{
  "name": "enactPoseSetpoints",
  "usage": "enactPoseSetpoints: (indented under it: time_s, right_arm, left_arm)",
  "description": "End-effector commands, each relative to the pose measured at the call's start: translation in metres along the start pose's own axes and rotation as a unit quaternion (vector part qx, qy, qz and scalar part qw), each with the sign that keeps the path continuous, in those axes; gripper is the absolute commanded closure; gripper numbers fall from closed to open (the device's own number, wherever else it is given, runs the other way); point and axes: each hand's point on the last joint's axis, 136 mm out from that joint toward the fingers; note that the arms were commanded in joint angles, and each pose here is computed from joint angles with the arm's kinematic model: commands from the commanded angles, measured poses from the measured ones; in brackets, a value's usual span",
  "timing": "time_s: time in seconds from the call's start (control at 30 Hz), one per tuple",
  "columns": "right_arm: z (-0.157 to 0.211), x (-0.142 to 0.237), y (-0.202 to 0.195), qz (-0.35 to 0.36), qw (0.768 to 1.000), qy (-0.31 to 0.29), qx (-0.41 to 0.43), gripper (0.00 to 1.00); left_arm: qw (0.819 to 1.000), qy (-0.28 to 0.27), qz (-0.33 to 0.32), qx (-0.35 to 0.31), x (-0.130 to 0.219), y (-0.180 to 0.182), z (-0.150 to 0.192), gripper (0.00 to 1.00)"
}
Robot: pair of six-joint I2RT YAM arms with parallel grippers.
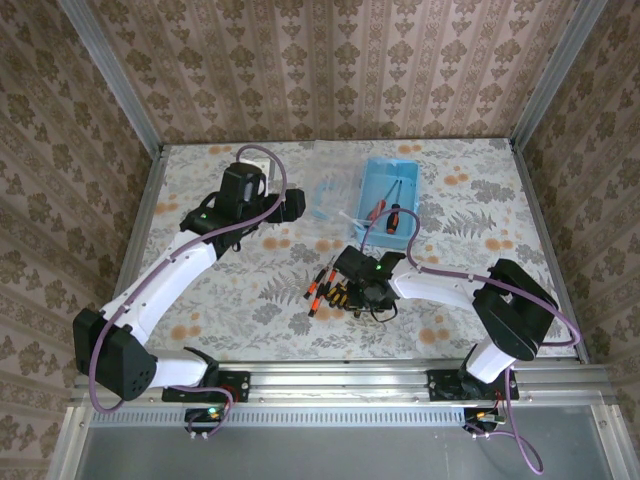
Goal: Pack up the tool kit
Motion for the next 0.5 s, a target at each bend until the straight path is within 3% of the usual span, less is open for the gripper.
enactPoseSetpoints:
  time_s: [0.0, 0.47]
  right_arm:
    - [0.003, -0.007, -0.003, 0.013, 1.000, 0.006, -0.002, 0.61]
    - [0.001, -0.013, -0.020, 0.043, 0.999, -0.001, -0.025, 0.69]
  left_arm:
    - [1.000, 0.002, -0.001, 0.001, -0.003, -0.001, 0.002, 0.00]
    - [1.000, 0.001, 0.000, -0.003, -0.002, -0.003, 0.002, 0.00]
Point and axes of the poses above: each hand's point on the last joint's axis, 136 mm out from that joint toward the fingers, its own x axis back along the fingers, its own y axis along the line the jaws close on, z = x × y, and after that the axes turned 4 degrees about x, right-handed
